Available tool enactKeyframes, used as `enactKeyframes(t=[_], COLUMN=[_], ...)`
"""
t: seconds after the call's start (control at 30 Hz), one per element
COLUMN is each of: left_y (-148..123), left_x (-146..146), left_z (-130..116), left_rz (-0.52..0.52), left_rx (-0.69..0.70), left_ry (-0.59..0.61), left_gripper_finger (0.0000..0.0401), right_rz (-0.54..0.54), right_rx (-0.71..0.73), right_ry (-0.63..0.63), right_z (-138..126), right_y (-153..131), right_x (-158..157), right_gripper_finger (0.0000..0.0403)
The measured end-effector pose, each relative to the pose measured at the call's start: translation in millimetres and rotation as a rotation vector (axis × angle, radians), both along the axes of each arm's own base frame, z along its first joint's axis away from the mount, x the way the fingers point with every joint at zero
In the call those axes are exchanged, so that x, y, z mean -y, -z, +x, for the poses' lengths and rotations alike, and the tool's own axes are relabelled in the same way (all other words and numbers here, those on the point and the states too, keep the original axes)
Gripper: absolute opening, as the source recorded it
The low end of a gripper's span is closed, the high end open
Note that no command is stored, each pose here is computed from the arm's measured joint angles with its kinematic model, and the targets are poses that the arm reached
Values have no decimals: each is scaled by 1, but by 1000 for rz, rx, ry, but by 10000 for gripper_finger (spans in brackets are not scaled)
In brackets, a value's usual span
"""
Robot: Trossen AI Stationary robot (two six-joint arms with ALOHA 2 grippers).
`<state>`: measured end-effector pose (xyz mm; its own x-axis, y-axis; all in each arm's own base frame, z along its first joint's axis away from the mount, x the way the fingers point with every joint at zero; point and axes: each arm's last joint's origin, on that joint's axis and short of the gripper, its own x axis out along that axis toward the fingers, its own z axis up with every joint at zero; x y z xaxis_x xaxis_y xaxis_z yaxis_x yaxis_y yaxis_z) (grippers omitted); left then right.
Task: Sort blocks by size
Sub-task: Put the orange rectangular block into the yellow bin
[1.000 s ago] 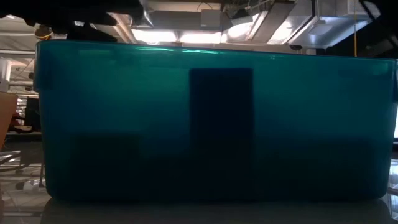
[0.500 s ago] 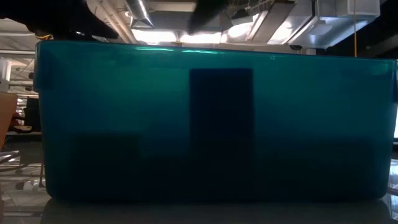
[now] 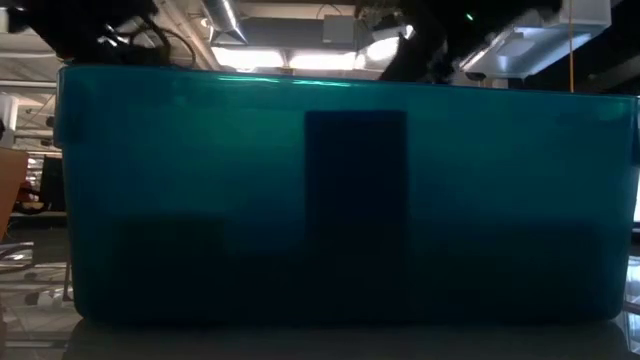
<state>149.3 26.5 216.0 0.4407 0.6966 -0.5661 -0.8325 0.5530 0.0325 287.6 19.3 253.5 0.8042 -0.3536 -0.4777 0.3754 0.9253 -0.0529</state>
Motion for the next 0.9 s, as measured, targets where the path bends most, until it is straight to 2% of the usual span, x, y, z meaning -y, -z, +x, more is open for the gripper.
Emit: enactKeyframes(t=[0.07,0.13,0.3,0.47,0.63,0.77,0.9], left_y=[6,11,24,31,26,26,35], left_x=[-10,-20,-46,-73,-100,-117,-129], left_z=[4,10,20,29,39,46,49], left_rz=[-11,-37,-127,-254,-226,-172,-164], left_rx=[-27,-64,-208,-312,-406,-511,-605], left_ry=[-64,-73,-42,47,101,226,298], left_gripper_finger=[250,250,250,250,250,250,250], right_rz=[8,13,15,33,32,32,32], right_rx=[71,115,126,106,93,94,93], right_ry=[11,13,12,15,15,15,15], right_z=[-8,-12,-16,-16,-14,-14,-14], right_y=[10,20,33,39,42,42,42], right_x=[4,4,4,4,3,3,3], right_gripper_finger=[177,177,177,177,177,177,177])
